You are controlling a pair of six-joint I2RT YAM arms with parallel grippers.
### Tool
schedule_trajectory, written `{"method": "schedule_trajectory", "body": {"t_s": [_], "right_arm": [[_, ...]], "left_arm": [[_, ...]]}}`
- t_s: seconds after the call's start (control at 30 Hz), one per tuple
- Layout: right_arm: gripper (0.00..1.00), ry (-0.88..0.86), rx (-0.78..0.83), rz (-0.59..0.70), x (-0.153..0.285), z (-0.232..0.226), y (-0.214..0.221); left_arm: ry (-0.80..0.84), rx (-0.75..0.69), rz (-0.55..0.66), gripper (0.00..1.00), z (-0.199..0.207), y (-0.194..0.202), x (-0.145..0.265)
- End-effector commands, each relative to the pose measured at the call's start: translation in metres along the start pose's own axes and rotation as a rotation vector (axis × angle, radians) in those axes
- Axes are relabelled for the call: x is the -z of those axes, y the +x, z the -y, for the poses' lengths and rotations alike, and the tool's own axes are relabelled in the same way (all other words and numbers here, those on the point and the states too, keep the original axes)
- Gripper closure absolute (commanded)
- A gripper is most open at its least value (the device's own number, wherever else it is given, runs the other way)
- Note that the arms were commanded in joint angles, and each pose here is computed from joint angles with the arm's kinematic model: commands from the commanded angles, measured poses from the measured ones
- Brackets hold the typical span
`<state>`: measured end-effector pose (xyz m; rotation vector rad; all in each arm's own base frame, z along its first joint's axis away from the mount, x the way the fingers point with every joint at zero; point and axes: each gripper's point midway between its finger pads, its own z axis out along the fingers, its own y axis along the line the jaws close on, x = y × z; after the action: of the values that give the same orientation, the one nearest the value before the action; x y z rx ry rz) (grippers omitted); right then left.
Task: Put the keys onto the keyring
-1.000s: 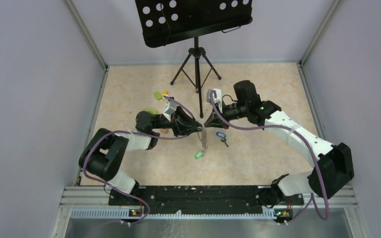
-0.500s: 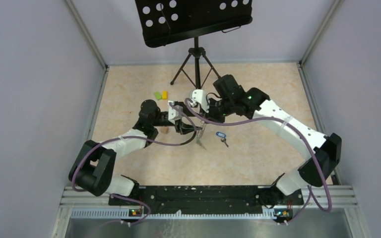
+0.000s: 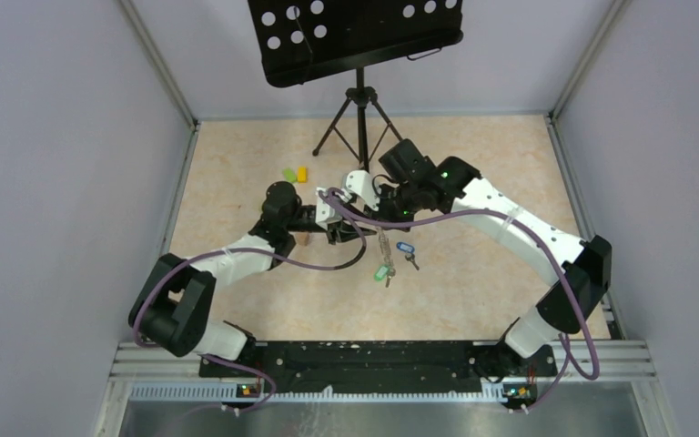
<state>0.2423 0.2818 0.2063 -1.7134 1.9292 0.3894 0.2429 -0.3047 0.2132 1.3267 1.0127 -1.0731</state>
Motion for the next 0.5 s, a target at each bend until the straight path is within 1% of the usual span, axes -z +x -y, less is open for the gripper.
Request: {"method": "schedule_trajectory", "body": {"t_s": [0.0,0.47], "right_arm": [[1.00,0.029,0.015,0.051,0.0103,0.0036,-0.0188],[1.00,0.018,0.008,0.098,0.0061,-0.0015,-0.0217]], "left_arm": [[0.041,-0.030,0.043,0.65,-0.0017,-0.0118,-0.0085],[0.053,-0.023,0.048,0.70,0.0019,-0.0018,-0.0126]]}}
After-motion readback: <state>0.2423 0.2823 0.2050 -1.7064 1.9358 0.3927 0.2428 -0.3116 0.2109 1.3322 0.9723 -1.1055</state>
